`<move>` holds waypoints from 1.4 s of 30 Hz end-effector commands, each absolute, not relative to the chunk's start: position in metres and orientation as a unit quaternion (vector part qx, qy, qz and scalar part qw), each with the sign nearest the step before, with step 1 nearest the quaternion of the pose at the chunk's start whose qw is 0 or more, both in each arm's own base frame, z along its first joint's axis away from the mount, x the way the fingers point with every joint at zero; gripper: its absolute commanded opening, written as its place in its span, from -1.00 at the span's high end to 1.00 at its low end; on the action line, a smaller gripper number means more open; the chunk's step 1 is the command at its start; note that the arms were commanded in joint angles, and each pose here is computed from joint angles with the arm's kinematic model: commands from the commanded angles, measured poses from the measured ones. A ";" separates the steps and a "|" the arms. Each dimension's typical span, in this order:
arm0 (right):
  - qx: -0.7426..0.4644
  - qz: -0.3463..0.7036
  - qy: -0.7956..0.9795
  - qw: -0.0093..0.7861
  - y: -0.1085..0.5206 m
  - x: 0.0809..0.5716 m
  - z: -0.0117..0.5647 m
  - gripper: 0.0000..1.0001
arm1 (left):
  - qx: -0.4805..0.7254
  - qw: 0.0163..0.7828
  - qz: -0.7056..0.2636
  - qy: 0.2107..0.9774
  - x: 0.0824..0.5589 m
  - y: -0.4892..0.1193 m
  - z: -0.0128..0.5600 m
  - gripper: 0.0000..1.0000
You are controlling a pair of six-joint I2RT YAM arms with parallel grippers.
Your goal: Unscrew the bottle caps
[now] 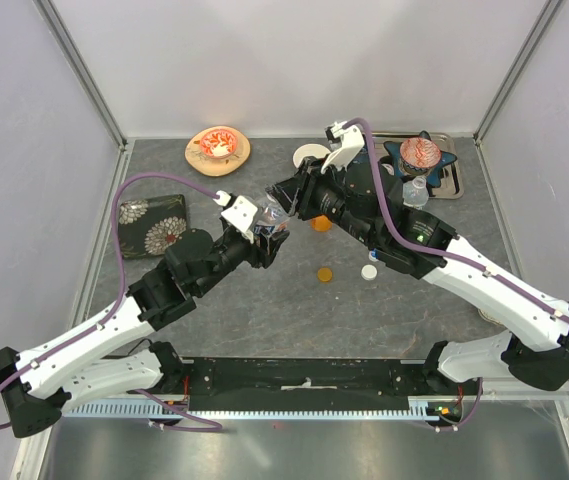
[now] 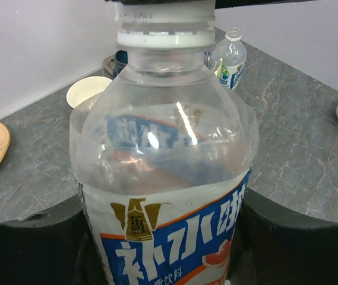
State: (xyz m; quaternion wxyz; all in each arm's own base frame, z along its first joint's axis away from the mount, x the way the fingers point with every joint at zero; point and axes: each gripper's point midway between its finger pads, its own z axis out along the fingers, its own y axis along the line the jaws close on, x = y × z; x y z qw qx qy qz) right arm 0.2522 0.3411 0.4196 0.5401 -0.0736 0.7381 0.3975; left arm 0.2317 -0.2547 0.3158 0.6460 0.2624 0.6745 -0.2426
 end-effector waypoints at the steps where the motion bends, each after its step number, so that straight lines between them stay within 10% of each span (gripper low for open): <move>1: -0.081 0.402 0.734 0.541 0.341 0.249 0.421 0.38 | 0.258 0.672 -0.249 0.648 0.231 -0.255 0.338 -0.07; 6: -0.158 0.423 0.721 0.526 0.354 0.230 0.423 1.00 | 0.281 0.670 -0.282 0.627 0.217 -0.260 0.347 -0.06; 23: -0.484 0.559 0.502 0.448 0.317 0.081 0.474 1.00 | 0.524 0.431 -0.600 0.425 0.037 -0.268 0.408 -0.07; 42: -0.549 0.625 0.358 0.424 0.272 0.007 0.512 1.00 | 0.549 0.328 -0.648 0.414 0.038 -0.266 0.386 -0.03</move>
